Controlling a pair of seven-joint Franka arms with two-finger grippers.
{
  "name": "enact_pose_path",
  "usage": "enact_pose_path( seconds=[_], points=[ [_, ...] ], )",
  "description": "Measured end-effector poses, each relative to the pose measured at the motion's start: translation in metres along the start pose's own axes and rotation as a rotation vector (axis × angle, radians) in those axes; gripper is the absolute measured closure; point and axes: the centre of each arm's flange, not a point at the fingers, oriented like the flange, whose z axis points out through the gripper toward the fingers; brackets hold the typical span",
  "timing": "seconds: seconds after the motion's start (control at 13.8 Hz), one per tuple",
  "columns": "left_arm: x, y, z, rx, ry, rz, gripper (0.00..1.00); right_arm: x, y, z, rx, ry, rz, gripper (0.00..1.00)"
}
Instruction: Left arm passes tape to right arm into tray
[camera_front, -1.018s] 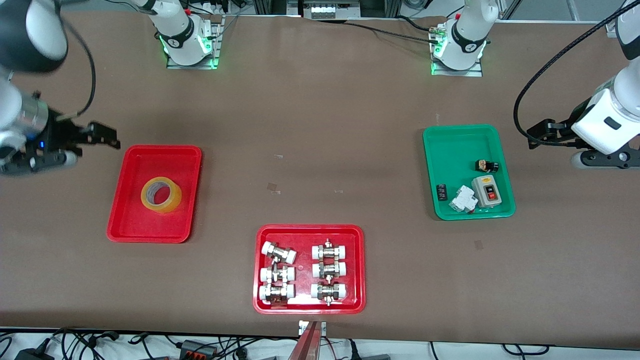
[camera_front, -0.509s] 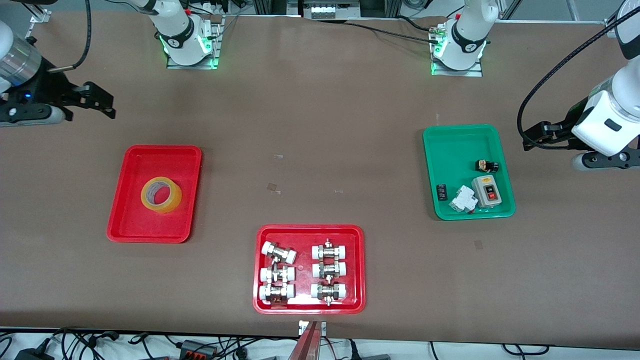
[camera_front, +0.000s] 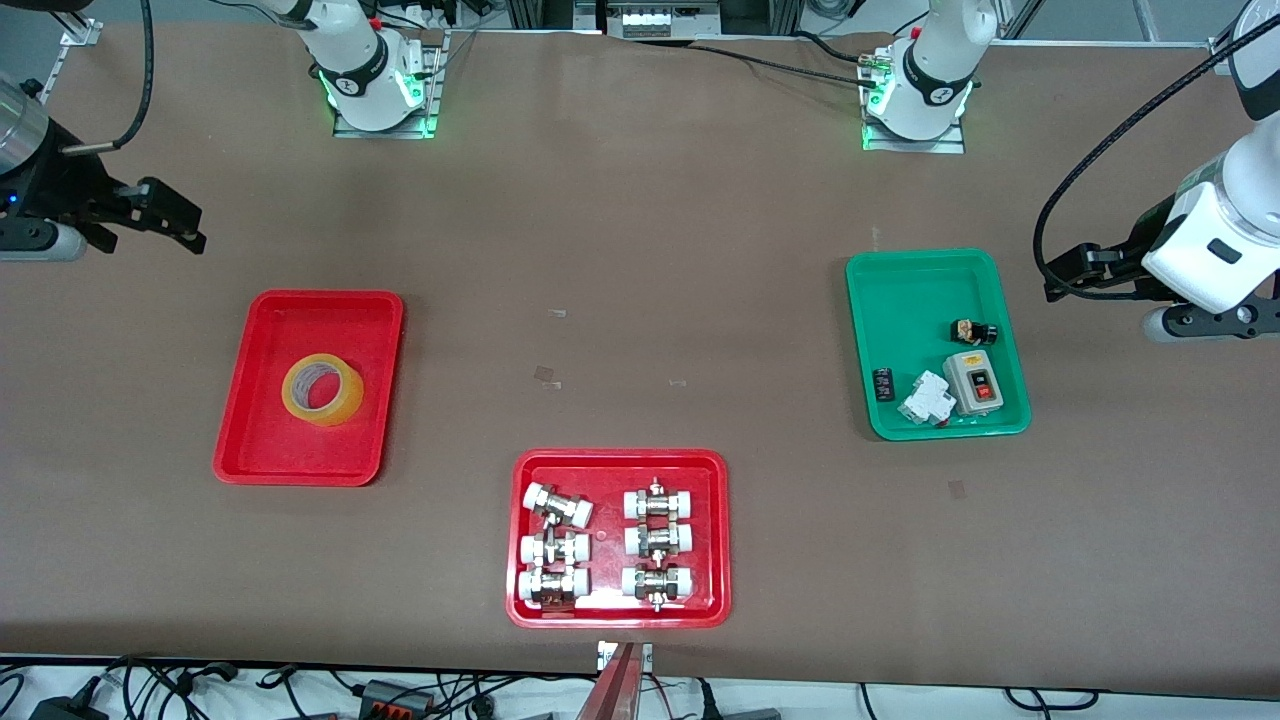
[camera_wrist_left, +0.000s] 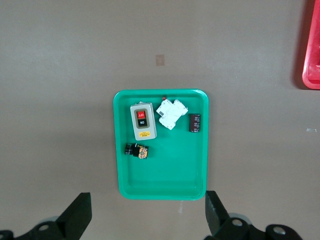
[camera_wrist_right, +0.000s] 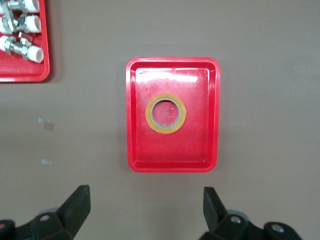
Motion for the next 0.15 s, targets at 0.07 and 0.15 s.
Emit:
enact_pose_path(
  seconds=[0.07, 0.15],
  points=[
    [0.0, 0.0, 0.0002, 0.0, -0.001, 0.0, 0.0, 0.0016, -0.0002, 0.002, 0.0, -0.001, 0.003, 0.0],
    [0.0001, 0.0001, 0.0005, 0.0, -0.001, 0.0, 0.0, 0.0024, 0.0, 0.0023, -0.001, -0.001, 0.003, 0.0]
  ],
)
